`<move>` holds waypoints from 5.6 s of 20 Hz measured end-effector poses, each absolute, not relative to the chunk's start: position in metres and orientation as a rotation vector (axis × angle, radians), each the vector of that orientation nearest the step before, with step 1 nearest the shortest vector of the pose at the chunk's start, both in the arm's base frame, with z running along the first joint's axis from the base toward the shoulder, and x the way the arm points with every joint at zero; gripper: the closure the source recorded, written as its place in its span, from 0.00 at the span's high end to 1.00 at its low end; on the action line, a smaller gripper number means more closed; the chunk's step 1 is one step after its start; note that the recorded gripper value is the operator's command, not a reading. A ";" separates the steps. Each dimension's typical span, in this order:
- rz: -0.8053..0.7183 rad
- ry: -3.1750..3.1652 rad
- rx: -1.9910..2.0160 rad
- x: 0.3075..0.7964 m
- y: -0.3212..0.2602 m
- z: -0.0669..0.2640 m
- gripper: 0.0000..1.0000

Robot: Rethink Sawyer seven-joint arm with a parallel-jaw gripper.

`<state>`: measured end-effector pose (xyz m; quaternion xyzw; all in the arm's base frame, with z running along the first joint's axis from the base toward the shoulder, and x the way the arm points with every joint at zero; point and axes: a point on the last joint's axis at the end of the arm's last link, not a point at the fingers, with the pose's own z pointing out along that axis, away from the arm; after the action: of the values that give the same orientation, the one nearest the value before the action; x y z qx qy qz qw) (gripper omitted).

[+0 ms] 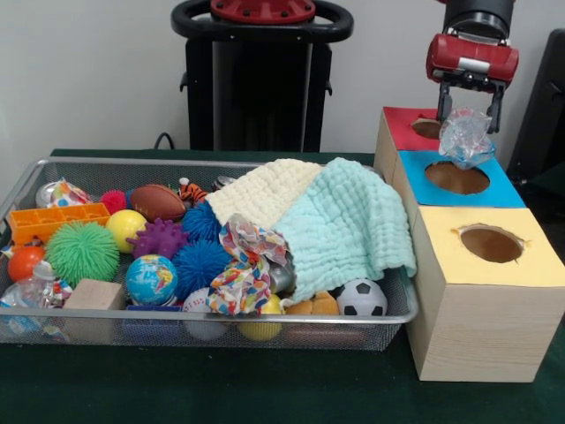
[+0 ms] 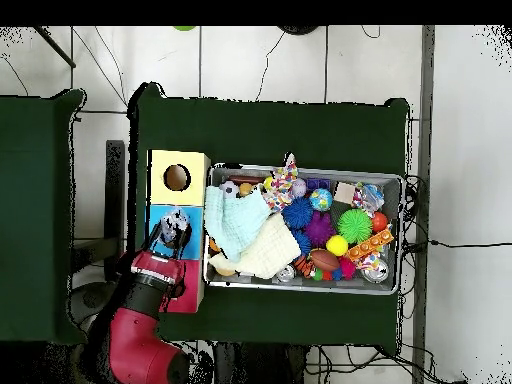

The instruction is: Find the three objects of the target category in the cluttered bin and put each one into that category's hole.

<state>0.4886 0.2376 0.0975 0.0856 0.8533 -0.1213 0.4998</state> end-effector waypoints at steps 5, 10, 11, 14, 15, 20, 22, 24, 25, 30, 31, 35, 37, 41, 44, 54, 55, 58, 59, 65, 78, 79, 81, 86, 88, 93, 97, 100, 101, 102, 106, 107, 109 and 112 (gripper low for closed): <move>-0.299 2.080 0.204 0.486 0.236 0.086 1.00; -0.310 2.084 0.180 0.481 0.235 0.071 1.00; -0.313 2.084 0.170 0.479 0.235 0.066 1.00; -0.314 2.077 0.156 0.477 0.235 0.060 1.00; -0.316 2.072 0.152 0.477 0.235 0.058 1.00; -0.322 2.016 0.147 0.480 0.232 0.054 1.00; -0.323 1.998 0.151 0.482 0.232 0.055 1.00; -0.324 1.982 0.155 0.483 0.231 0.056 1.00; -0.325 1.966 0.159 0.484 0.232 0.057 1.00; -0.306 1.949 0.202 0.484 0.240 0.053 1.00; -0.297 1.952 0.210 0.483 0.242 0.052 1.00; -0.244 2.013 0.311 0.480 0.249 0.039 1.00; -0.237 2.063 0.361 0.477 0.247 0.032 1.00; -0.217 2.119 0.438 0.480 0.243 0.034 1.00; -0.200 2.140 0.459 0.481 0.243 0.034 1.00; -0.140 2.188 0.507 0.485 0.249 0.025 1.00; -0.127 2.195 0.520 0.487 0.249 0.025 1.00; -0.104 2.216 0.550 0.491 0.247 0.026 1.00; -0.098 2.223 0.558 0.491 0.246 0.026 1.00; -0.028 2.348 0.676 0.503 0.241 0.036 1.00; 0.056 2.525 0.839 0.515 0.236 0.058 1.00; 0.056 2.528 0.841 0.515 0.236 0.058 1.00; 0.058 2.535 0.847 0.515 0.236 0.060 1.00; 0.062 2.547 0.855 0.515 0.236 0.063 1.00; 0.064 2.551 0.857 0.515 0.236 0.064 1.00; 0.068 2.562 0.864 0.515 0.237 0.067 1.00; 0.069 2.572 0.876 0.516 0.235 0.069 1.00; 0.076 2.588 0.885 0.516 0.236 0.074 1.00; 0.080 2.594 0.887 0.515 0.237 0.075 1.00; 0.083 2.600 0.888 0.515 0.238 0.076 1.00; 0.091 2.615 0.893 0.515 0.240 0.080 1.00; 0.092 2.617 0.894 0.515 0.241 0.081 1.00; 0.093 2.619 0.895 0.515 0.241 0.082 1.00; 0.094 2.620 0.895 0.514 0.241 0.083 1.00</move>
<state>0.5144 0.2410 0.0826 0.3174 0.9296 0.0335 0.1846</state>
